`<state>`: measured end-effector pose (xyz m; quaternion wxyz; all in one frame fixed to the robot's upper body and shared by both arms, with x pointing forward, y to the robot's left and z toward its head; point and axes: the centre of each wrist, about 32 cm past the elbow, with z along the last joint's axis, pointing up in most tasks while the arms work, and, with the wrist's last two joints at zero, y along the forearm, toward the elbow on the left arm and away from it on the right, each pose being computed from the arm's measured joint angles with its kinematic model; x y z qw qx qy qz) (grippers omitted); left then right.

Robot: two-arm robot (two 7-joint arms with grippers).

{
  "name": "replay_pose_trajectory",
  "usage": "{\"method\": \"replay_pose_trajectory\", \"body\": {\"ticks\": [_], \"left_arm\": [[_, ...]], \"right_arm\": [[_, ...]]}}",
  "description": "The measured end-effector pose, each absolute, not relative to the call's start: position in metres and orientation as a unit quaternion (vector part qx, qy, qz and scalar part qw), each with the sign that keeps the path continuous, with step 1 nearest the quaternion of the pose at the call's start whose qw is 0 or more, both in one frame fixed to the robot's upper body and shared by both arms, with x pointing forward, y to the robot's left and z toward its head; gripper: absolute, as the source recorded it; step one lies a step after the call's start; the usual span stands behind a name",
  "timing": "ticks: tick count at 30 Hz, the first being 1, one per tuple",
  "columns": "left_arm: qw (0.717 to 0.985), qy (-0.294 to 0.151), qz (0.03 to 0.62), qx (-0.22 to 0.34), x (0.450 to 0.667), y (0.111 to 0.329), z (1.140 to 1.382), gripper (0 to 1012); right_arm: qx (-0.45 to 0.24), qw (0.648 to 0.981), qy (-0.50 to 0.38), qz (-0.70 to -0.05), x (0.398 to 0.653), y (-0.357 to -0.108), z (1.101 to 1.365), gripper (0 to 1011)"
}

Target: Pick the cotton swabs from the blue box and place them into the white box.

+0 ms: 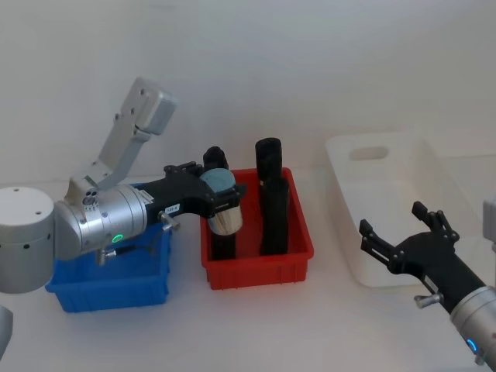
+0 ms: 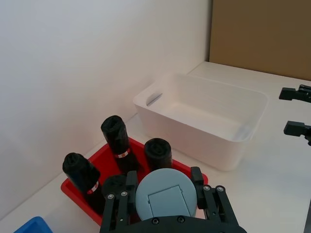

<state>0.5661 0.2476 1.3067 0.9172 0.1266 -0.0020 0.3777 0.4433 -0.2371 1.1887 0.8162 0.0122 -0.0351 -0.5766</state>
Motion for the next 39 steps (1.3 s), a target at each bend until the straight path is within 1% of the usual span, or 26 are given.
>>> {"method": "replay_pose_trajectory", "body": {"ticks": [11, 17, 32, 36, 39], "left_arm": [[0.928, -0.001, 0.35, 0.13, 0.566, 0.238, 1.313, 671], [0.931, -0.001, 0.342, 0.131, 0.566, 0.235, 1.314, 671], [0.933, -0.001, 0.334, 0.132, 0.566, 0.233, 1.316, 671], [0.934, -0.001, 0.333, 0.132, 0.566, 0.232, 1.316, 671], [0.934, -0.001, 0.332, 0.133, 0.566, 0.232, 1.316, 671]], "right_arm": [[0.012, 0.817, -0.035, -0.576, 0.443, -0.237, 1.189, 1003], [0.009, 0.823, -0.038, -0.566, 0.443, -0.237, 1.189, 1003], [-0.004, 0.868, -0.053, -0.494, 0.445, -0.231, 1.195, 1003], [-0.01, 0.884, -0.06, -0.464, 0.449, -0.224, 1.199, 1003], [-0.013, 0.89, -0.062, -0.451, 0.452, -0.219, 1.201, 1003]]}}
